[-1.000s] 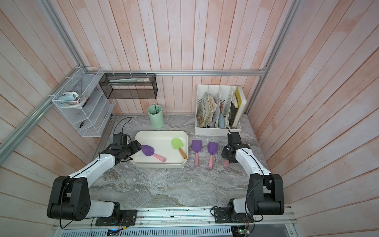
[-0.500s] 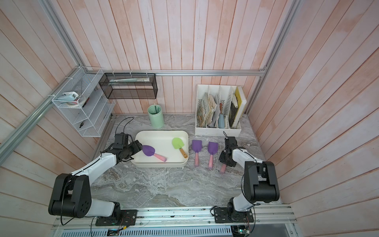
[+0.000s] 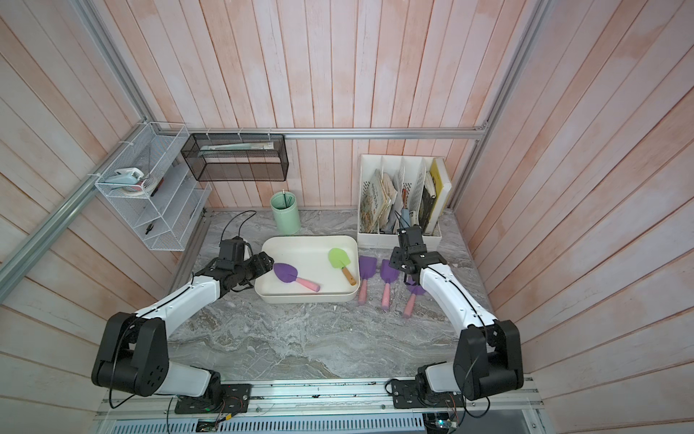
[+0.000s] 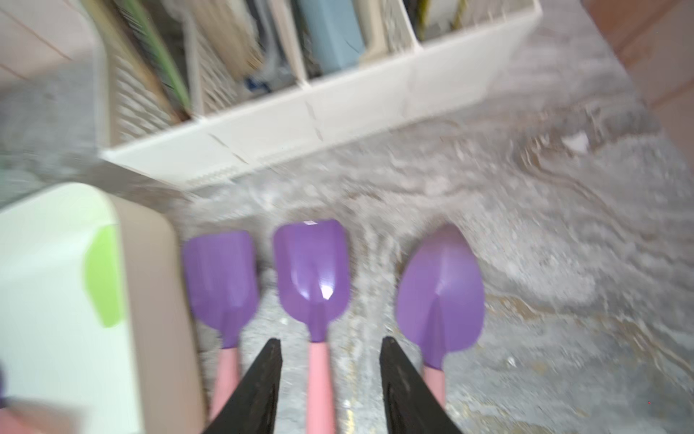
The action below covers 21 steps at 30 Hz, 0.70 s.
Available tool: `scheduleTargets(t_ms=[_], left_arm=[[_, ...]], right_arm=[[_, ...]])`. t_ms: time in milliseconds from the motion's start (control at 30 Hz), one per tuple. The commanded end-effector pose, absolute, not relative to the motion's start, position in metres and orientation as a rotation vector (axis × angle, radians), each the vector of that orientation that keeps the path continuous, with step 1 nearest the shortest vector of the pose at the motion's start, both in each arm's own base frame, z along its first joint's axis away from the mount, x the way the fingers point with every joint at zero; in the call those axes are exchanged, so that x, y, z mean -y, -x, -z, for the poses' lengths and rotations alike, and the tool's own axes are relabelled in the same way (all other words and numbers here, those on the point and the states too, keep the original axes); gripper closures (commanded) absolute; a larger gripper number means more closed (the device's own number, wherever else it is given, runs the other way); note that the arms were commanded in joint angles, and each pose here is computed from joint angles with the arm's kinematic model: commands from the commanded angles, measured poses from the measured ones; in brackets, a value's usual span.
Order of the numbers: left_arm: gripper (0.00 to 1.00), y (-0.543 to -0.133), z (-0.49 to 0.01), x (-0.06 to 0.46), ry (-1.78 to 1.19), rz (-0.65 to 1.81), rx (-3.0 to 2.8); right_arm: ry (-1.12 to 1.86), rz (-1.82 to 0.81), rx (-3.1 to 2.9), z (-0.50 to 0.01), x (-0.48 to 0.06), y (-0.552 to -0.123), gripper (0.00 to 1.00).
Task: Take the shovel out of the storage box
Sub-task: Move the storage box to the center of the board, then pick up the shovel from the storage box.
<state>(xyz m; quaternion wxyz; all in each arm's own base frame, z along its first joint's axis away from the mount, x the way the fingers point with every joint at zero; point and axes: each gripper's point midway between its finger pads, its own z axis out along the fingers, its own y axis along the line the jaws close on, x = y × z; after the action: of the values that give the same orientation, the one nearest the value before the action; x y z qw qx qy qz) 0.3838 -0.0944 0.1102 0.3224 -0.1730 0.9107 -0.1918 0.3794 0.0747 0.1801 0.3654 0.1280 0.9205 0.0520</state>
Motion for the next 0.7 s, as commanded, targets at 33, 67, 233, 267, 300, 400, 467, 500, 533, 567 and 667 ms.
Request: scheduleTargets(t_ms=[33,67,233,267,300,400,467,500,533,567,667], left_arm=[[0.17,-0.38,-0.119,0.081,0.466,0.416,-2.368],[0.17,-0.378,-0.119,0.077,0.482,0.404,-2.36],[0.16,-0.369,-0.124,0.055,0.578,0.395,-2.305],[0.17,-0.367,-0.125,0.051,0.593,0.402,-2.294],[0.17,-0.366,-0.125,0.047,0.608,0.408,-2.284],[0.16,-0.363,-0.126,0.039,0.628,0.407,-2.274],[0.16,-0.361,-0.125,0.037,0.629,0.399,-2.28],[0.16,-0.361,-0.125,0.036,0.631,0.398,-2.281],[0.16,-0.361,-0.125,0.036,0.631,0.4,-2.28],[0.17,-0.36,-0.124,0.036,0.632,0.398,-2.285],[0.17,-0.36,-0.124,0.035,0.63,0.397,-2.288]], right_arm=[[-0.117,-0.291,-2.306,-0.215,-0.135,-0.398,0.53],[-0.05,-0.342,-2.319,-0.217,-0.153,-0.401,0.53],[0.234,-0.301,-2.402,-0.195,-0.221,-0.409,0.53],[0.287,-0.275,-2.421,-0.186,-0.231,-0.409,0.53],[0.346,-0.24,-2.447,-0.173,-0.24,-0.409,0.53],[0.469,-0.141,-2.548,-0.135,-0.259,-0.407,0.53],[0.501,-0.094,-2.594,-0.116,-0.264,-0.407,0.53],[0.513,-0.08,-2.612,-0.106,-0.266,-0.407,0.53],[0.513,-0.069,-2.622,-0.101,-0.266,-0.408,0.53],[0.502,-0.043,-2.635,-0.093,-0.265,-0.41,0.53],[0.497,0.018,-2.67,-0.076,-0.261,-0.411,0.53]])
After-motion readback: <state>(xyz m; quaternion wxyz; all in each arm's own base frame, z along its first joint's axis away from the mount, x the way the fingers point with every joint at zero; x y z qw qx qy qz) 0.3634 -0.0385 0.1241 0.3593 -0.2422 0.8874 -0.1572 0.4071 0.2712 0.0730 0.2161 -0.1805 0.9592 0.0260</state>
